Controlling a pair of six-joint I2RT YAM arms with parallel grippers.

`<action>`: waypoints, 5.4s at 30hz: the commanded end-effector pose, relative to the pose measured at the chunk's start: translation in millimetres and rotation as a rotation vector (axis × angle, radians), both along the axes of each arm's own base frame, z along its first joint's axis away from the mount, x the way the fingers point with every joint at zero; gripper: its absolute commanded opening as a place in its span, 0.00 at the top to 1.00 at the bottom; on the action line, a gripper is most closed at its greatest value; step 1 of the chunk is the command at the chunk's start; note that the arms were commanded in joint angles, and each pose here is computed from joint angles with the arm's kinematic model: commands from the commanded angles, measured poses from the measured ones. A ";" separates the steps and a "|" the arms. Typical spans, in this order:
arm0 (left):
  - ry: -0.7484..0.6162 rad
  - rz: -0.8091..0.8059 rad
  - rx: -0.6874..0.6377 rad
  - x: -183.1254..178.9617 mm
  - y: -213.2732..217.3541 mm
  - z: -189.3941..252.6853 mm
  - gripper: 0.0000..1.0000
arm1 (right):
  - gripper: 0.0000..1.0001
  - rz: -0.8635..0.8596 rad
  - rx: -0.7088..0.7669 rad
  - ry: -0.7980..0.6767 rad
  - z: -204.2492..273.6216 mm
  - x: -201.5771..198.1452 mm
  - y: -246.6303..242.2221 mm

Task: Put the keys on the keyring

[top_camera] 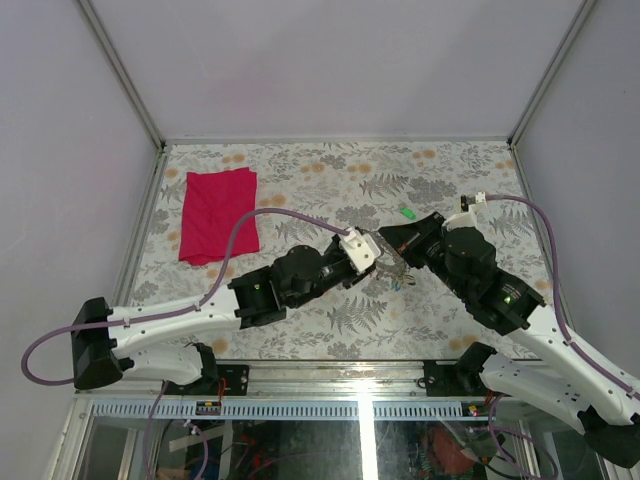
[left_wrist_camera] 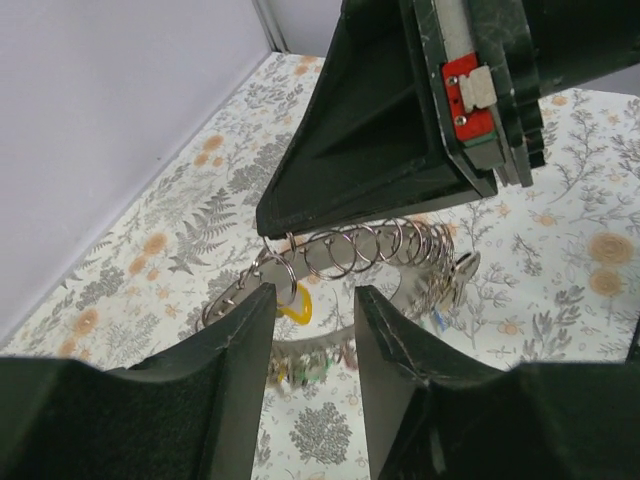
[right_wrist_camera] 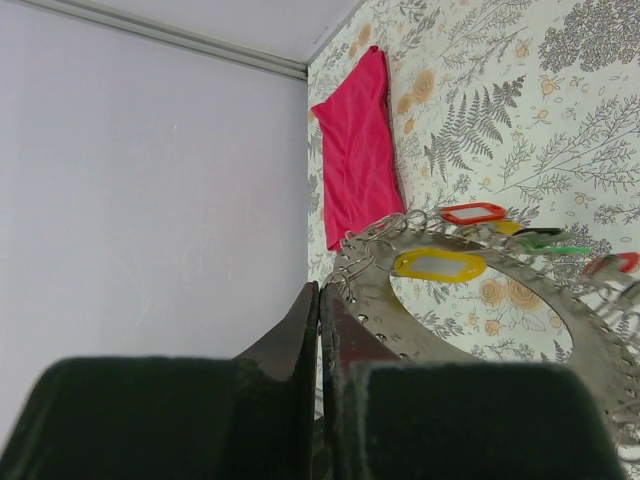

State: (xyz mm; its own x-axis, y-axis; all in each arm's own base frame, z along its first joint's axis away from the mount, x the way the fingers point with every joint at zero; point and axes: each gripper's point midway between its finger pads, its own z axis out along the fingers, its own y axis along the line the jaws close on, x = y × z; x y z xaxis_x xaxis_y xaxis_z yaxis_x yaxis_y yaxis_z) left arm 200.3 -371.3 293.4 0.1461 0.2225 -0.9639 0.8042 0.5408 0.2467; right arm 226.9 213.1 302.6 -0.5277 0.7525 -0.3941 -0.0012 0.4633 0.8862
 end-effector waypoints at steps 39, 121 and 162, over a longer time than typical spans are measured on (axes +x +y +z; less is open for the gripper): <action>-0.164 0.123 -0.038 34.5 -24.5 30.1 0.90 | 1.00 0.026 0.173 -0.106 62.4 -5.8 4.7; 0.146 -0.814 -0.210 -106.1 75.0 110.2 1.00 | 0.72 1.093 -0.513 -1.326 93.2 -129.5 58.7; 0.109 -0.766 -0.242 -101.0 76.7 123.5 0.88 | 1.00 1.193 -0.459 -1.256 87.2 -135.4 65.8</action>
